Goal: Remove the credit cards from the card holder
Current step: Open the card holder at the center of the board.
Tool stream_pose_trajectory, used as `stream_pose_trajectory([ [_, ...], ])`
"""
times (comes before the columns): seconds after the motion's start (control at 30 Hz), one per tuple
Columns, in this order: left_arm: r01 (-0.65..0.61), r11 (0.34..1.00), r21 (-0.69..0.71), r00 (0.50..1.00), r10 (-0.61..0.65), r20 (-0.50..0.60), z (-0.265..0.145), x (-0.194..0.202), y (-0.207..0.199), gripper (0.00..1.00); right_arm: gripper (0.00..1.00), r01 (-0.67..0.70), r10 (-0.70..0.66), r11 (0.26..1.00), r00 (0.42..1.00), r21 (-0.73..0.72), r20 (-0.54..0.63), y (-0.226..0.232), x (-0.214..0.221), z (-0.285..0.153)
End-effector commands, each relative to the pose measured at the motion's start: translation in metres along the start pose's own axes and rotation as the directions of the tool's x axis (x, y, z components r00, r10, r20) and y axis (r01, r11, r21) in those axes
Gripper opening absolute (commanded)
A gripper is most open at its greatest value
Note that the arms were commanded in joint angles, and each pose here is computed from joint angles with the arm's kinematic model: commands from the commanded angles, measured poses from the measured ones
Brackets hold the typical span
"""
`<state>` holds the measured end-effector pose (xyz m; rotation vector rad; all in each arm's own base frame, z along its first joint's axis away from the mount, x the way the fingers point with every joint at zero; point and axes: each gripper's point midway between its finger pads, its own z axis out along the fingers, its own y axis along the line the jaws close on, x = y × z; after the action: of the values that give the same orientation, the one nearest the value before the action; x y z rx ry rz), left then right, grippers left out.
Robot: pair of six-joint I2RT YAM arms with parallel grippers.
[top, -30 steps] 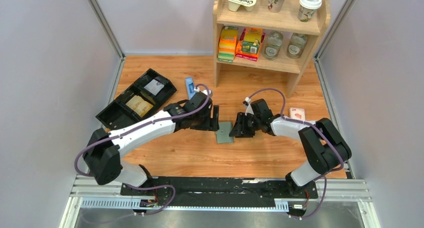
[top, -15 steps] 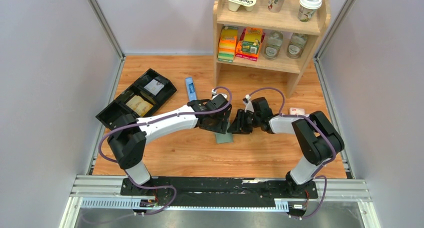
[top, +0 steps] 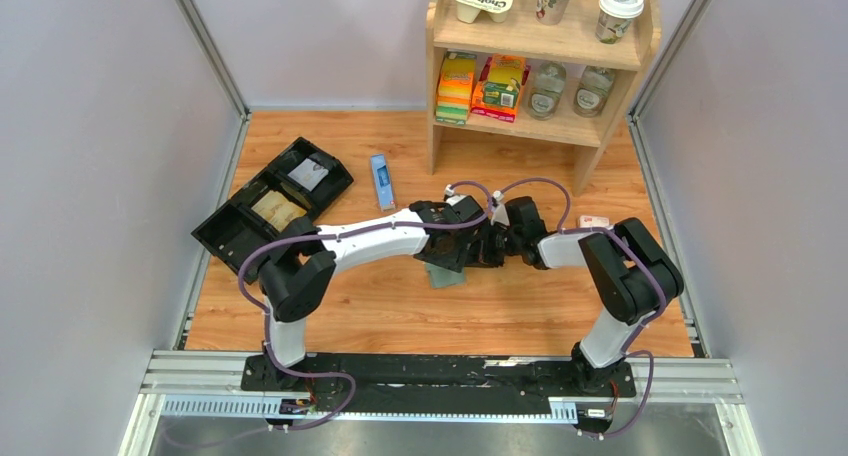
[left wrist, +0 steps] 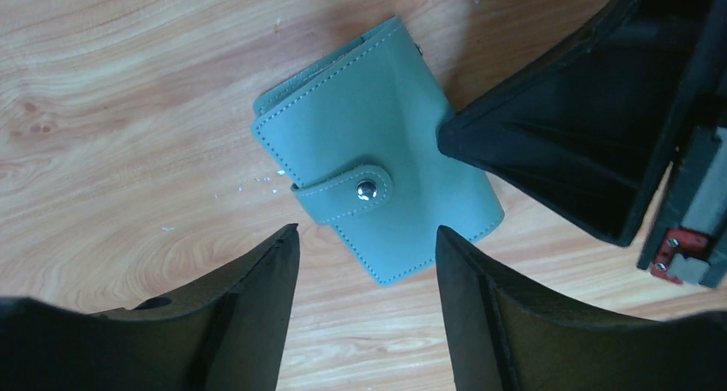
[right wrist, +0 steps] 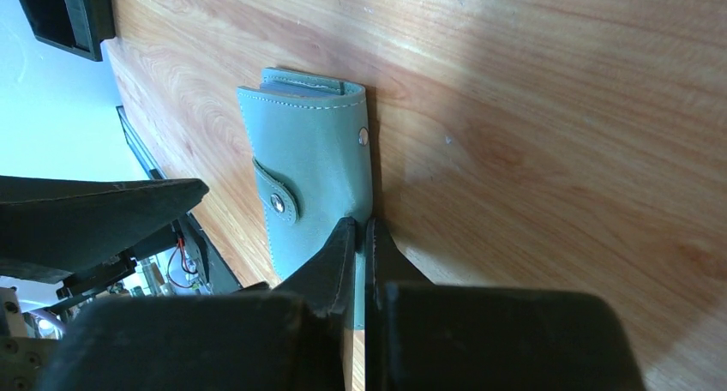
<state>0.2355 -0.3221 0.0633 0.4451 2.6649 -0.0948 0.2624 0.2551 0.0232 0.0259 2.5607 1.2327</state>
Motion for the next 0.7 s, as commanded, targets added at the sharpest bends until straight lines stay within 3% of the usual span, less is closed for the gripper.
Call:
stream_pose_trajectory([
  [0.0,-0.025,0.997,-0.075,1.000,0.026,0.008,0.004,-0.005,0.003,0.66,0.00,-0.021,0.021,0.999,1.000,0.031,-0.004,-0.013,0.008,0.005],
  [0.27,-0.055,0.993,-0.106,0.998,0.054,-0.016,0.019,-0.004,-0.001,0.55,0.00,-0.028,0.028,0.999,1.000,0.033,-0.009,-0.015,0.010,0.006],
  [0.67,-0.090,0.984,-0.154,0.994,0.079,-0.078,0.042,0.010,0.003,0.51,0.00,-0.034,0.035,0.999,0.999,0.027,-0.021,-0.015,0.011,0.008],
])
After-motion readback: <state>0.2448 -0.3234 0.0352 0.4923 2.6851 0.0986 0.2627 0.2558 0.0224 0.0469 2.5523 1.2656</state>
